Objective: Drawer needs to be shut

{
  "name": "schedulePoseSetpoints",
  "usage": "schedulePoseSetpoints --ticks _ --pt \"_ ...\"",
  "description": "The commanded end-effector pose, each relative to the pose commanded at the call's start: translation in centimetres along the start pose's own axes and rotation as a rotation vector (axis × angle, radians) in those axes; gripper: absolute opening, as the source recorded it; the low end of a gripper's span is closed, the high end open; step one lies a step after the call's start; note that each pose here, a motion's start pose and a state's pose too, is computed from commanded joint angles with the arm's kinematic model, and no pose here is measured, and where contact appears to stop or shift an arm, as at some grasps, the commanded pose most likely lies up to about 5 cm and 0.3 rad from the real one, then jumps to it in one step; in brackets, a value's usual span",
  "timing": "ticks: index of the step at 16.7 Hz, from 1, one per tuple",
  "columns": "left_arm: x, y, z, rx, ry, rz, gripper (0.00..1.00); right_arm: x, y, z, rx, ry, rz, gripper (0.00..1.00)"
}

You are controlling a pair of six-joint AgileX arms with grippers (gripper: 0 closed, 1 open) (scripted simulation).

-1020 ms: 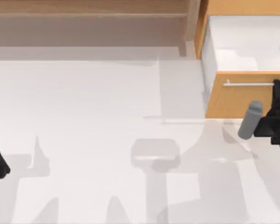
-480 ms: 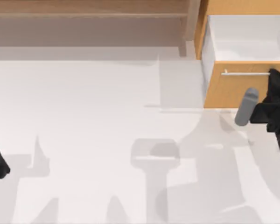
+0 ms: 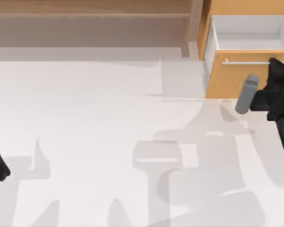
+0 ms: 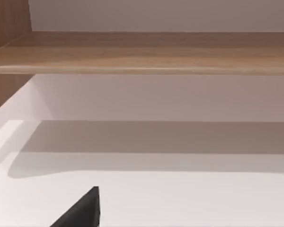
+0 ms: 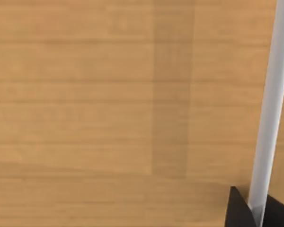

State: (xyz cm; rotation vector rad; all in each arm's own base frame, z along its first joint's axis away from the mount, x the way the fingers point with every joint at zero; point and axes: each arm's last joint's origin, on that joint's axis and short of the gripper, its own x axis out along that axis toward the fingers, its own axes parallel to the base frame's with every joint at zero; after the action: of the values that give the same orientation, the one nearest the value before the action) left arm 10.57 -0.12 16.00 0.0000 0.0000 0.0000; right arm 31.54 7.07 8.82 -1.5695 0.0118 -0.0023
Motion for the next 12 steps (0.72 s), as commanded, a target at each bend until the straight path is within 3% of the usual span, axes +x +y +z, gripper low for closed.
schedulePoseSetpoints --ticks 4,12 --pt "0.0 0.0 0.0 0.0 0.0 0.0 1.0 0.7 -0.1 0.3 0.003 -0.012 -0.003 0.0" --pt "0.0 0.0 0.0 0.0 0.0 0.0 1.0 6.1 0.0 0.1 0.002 -0.003 0.002 0.0"
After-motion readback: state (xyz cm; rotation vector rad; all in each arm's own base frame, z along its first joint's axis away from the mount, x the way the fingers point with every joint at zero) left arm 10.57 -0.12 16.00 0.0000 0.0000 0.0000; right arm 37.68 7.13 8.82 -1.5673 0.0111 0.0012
